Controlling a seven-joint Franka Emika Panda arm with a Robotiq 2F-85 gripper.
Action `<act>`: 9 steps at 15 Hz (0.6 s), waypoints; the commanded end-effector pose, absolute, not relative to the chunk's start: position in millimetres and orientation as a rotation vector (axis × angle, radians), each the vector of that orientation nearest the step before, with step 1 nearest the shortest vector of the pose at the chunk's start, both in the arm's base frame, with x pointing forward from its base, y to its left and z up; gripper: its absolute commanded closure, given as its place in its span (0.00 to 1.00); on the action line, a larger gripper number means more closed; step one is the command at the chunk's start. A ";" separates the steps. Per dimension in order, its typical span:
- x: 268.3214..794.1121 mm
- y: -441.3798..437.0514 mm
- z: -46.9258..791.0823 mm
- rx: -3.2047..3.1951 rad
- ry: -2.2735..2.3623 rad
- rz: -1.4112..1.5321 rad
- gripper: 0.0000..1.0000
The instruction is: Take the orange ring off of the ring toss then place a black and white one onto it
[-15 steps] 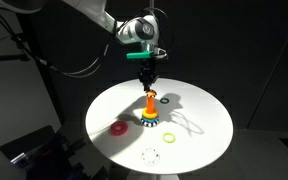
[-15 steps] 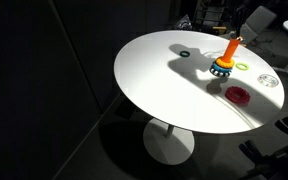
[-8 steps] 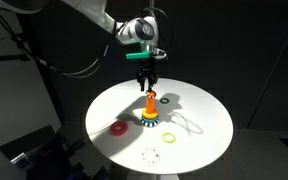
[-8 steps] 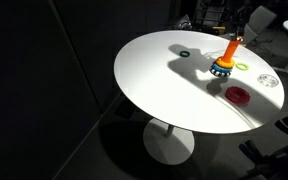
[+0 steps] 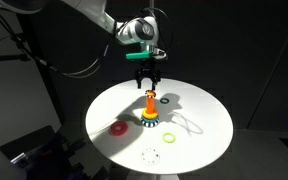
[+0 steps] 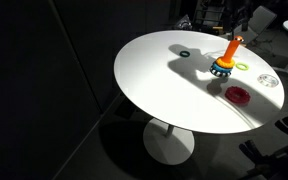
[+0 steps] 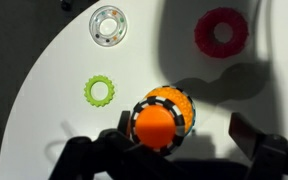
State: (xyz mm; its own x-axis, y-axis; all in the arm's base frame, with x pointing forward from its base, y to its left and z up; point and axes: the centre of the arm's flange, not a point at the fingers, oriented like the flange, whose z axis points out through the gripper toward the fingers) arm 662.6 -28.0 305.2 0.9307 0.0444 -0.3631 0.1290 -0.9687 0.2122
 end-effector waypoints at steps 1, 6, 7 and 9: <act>667.2 -30.5 314.4 2.894 0.130 -0.517 0.00; 664.0 -29.9 312.1 2.928 0.133 -0.497 0.00; 663.0 -29.4 312.3 2.933 0.134 -0.484 0.00; 661.9 -29.0 312.5 2.943 0.136 -0.454 0.00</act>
